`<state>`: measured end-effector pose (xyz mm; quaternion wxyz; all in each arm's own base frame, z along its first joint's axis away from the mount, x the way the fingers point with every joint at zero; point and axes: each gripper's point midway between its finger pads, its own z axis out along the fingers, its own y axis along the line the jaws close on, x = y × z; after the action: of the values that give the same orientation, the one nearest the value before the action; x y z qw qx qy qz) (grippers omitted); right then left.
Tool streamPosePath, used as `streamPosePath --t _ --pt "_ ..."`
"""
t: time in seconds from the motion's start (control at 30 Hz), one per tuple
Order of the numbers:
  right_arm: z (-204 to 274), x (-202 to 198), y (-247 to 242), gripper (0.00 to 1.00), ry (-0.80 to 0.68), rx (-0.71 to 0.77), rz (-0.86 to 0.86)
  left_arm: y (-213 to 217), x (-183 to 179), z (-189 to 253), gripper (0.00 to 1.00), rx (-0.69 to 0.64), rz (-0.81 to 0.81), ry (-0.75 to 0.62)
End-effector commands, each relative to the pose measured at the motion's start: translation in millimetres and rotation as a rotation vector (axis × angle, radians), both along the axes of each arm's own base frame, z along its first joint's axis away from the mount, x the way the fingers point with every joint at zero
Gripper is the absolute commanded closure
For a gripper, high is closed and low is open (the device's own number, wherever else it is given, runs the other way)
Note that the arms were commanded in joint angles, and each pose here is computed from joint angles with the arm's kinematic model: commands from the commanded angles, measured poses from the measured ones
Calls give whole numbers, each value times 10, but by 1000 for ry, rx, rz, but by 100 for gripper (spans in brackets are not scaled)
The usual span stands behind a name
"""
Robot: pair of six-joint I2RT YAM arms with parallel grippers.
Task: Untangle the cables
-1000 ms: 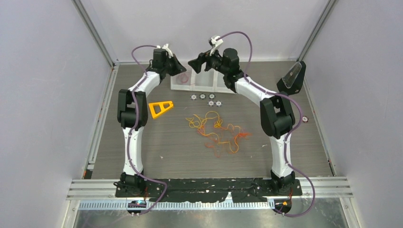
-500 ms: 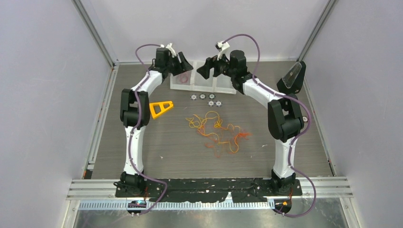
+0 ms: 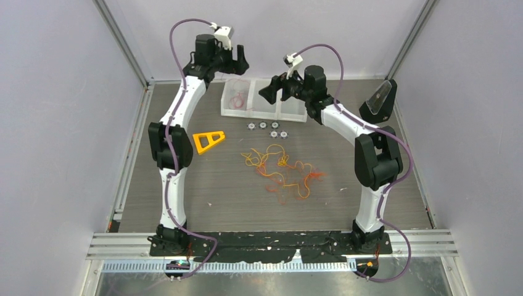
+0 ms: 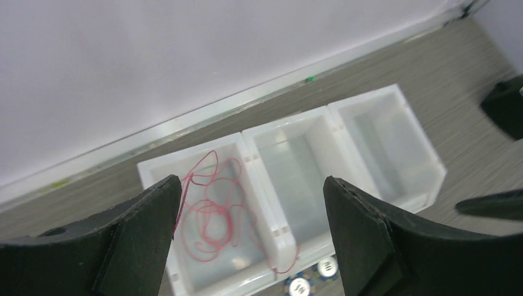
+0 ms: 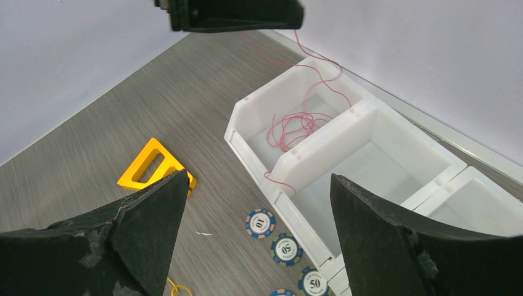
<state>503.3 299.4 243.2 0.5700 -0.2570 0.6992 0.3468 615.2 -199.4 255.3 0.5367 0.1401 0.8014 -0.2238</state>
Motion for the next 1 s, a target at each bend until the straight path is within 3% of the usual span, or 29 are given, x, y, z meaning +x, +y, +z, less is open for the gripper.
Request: streamPosePath --t 0.0,0.17,0.3,0.47,0.57,0.67,0.73,0.83,0.97 --pt "316 -80 -184 9 -64 8 -19 124 -254 -222 17 288 -163 -3" --pt "260 -114 -251 10 -55 -3 -23 -156 -533 -414 35 138 -360 111" --pt "229 -106 -279 10 -47 -8 -24 -172 -498 -626 18 171 -329 156" --pt "237 -80 -307 10 -47 -15 -21 -100 -450 -380 16 180 -313 83" --pt "217 -80 -327 11 -34 -34 -14 -130 -685 -221 23 302 -499 -46" --pt "145 -104 -370 11 0 -49 -11 -121 -880 -398 42 519 -653 -105" --pt "105 -123 -410 12 10 -56 -11 -131 -968 -588 49 660 -770 -141" --pt "50 -171 -445 13 21 -68 -9 -161 -982 -760 54 715 -819 -157" --pt "-19 -207 -471 14 32 -85 -10 -236 -869 -895 54 718 -802 -195"
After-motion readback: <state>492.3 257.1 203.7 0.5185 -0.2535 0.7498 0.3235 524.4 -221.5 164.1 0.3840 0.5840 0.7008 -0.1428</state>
